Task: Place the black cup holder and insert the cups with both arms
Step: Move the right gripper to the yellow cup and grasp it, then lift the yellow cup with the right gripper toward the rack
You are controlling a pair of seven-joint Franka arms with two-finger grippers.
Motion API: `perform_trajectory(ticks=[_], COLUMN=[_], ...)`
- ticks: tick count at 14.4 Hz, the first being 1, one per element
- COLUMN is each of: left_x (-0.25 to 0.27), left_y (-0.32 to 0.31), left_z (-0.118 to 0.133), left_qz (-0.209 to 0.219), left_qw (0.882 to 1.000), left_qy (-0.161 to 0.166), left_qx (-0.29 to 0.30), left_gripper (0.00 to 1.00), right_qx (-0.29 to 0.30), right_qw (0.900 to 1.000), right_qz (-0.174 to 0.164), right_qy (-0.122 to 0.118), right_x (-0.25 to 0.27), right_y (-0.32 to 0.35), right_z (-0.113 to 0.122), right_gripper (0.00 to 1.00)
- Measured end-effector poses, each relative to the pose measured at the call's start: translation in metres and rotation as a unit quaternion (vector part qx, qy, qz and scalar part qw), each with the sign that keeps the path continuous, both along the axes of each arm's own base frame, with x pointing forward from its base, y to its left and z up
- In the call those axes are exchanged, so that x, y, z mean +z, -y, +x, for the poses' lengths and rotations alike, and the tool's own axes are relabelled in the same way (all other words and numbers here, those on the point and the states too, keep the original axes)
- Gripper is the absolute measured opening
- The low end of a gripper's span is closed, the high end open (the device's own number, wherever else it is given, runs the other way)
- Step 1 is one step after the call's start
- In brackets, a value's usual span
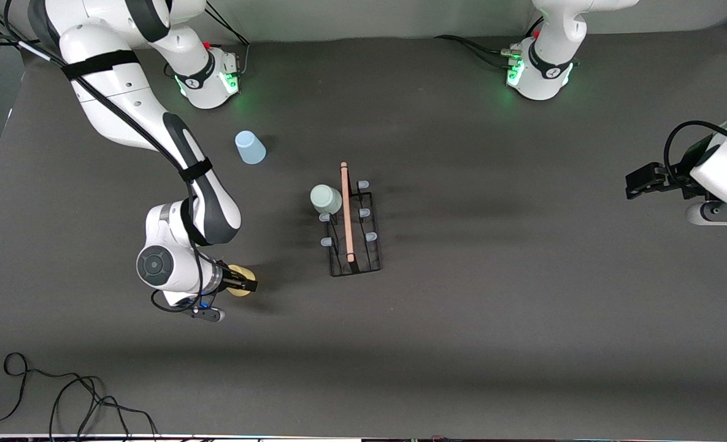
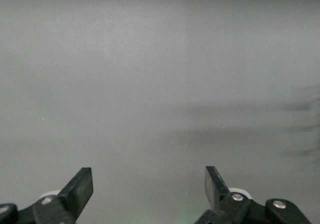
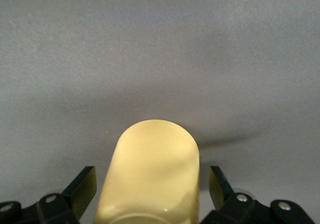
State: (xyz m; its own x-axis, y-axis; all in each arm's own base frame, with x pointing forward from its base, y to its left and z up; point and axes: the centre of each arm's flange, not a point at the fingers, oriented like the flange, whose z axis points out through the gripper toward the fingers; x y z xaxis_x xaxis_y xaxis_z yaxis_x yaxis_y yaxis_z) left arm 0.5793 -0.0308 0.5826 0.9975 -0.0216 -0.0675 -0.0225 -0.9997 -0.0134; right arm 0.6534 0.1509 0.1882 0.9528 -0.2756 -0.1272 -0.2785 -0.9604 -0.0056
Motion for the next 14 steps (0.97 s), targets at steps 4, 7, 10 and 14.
perform_trajectory(ticks=[4,7,10,14], left_x=[0.000,-0.003,-0.007,-0.011], left_y=[0.000,-0.001,-0.001,-0.001], left_z=[0.001,0.001,0.002,0.002], left_qz=[0.001,0.002,0.002,0.003], left_qw=[1.000,1.000,1.000,1.000], left_qy=[0.002,0.002,0.000,-0.002], left_qx=[0.000,0.000,0.000,0.000], left_gripper=[1.00,1.00,1.00,1.00], right_qx=[0.014,0.021,0.026,0.011], right_qw=[1.000,1.000,0.999,1.000], right_qz=[0.002,0.003,0.009,0.015], right_qy=[0.000,-0.010,-0.017,-0.013], right_x=[0.003,0.019,0.082,0.178], right_y=[0.000,-0.001,-0.007,-0.049], right_z=[0.000,-0.001,0.001,-0.019], right_gripper=[0.73,0.73,0.73,0.72])
